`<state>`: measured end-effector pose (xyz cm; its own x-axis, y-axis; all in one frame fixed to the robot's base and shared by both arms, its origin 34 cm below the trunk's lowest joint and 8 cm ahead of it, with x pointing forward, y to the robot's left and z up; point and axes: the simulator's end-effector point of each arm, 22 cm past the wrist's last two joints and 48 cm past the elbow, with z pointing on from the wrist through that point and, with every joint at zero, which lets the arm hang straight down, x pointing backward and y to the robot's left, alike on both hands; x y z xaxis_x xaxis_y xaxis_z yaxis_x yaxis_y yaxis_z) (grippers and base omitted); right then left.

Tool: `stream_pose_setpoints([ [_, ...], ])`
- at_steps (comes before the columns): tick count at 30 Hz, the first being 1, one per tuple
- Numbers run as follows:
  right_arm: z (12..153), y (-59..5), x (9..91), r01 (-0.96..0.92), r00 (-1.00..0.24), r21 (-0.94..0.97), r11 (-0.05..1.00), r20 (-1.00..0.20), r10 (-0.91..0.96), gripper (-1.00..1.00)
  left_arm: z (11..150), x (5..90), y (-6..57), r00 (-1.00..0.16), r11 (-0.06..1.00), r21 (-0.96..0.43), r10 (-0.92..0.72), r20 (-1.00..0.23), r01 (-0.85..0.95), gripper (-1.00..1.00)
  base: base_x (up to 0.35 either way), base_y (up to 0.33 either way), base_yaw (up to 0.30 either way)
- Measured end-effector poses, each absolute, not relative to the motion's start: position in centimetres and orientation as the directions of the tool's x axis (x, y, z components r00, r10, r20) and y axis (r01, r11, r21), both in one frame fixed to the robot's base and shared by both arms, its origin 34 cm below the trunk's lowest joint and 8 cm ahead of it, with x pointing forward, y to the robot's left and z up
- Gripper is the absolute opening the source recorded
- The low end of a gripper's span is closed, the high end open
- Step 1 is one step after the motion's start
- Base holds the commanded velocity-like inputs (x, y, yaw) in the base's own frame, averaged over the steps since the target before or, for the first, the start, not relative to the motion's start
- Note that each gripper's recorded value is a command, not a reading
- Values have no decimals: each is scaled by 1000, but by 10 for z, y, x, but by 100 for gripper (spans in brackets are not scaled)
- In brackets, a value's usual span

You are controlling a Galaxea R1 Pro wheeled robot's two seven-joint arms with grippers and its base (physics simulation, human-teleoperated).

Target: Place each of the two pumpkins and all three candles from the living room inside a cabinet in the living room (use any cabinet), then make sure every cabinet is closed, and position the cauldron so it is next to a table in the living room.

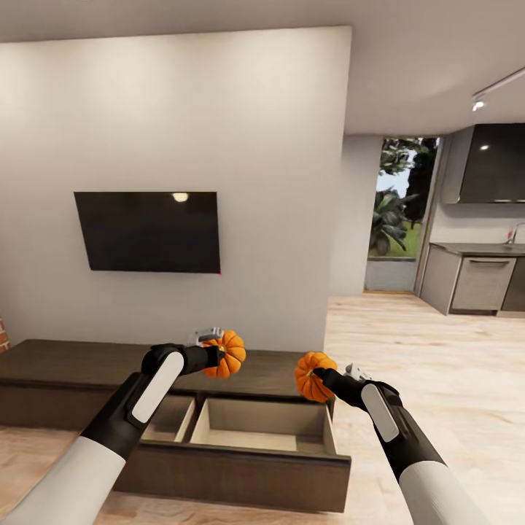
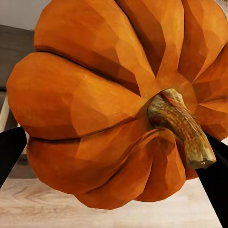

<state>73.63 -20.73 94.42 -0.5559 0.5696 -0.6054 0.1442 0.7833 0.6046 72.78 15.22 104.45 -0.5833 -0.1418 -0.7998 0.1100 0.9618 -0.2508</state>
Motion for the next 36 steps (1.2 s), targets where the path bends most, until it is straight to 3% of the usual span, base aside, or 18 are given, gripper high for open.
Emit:
stream_pose_setpoints([
  [25, 940, -205, 737, 136, -558, 607, 783, -606, 567, -100, 1035, 721, 135, -587, 964, -210, -77, -806, 163, -100, 29, -28, 0],
  [36, 924, -197, 738, 117, -569, 594, 796, -617, 544, -100, 1029, 717, 112, -580, 928, -269, -75, -812, 257, -100, 0, 0, 0],
])
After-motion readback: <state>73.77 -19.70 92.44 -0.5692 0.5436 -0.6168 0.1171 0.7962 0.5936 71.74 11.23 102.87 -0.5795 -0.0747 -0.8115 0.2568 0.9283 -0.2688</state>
